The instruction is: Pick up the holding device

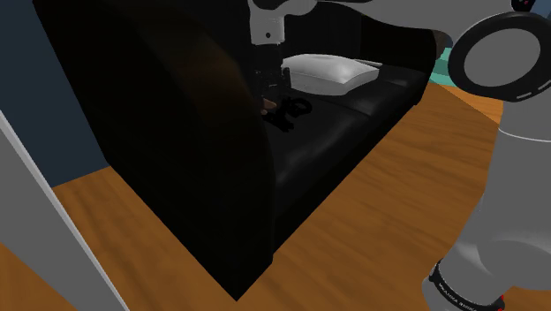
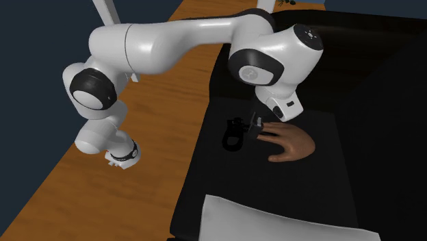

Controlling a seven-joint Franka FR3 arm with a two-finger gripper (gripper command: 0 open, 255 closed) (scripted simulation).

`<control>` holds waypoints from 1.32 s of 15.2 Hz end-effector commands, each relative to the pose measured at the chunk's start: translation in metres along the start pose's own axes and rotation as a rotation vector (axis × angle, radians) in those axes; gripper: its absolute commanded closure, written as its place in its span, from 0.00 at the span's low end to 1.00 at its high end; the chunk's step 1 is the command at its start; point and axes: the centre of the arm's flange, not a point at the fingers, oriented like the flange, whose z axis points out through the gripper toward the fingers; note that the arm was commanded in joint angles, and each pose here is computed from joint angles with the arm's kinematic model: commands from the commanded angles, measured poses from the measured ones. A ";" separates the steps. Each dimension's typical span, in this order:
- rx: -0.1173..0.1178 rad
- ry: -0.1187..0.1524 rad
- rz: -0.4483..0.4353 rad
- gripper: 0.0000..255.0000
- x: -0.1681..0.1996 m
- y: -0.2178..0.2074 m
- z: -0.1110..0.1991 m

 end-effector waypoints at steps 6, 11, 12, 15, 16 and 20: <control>0.000 0.000 0.000 1.00 0.003 0.003 0.018; 0.000 0.000 0.000 1.00 0.003 0.003 0.018; 0.000 0.000 0.000 1.00 0.003 0.003 0.018; 0.000 0.000 0.000 1.00 0.003 0.002 0.013; 0.000 0.000 0.000 1.00 0.002 0.001 0.008; 0.000 0.000 0.000 1.00 -0.002 0.000 -0.013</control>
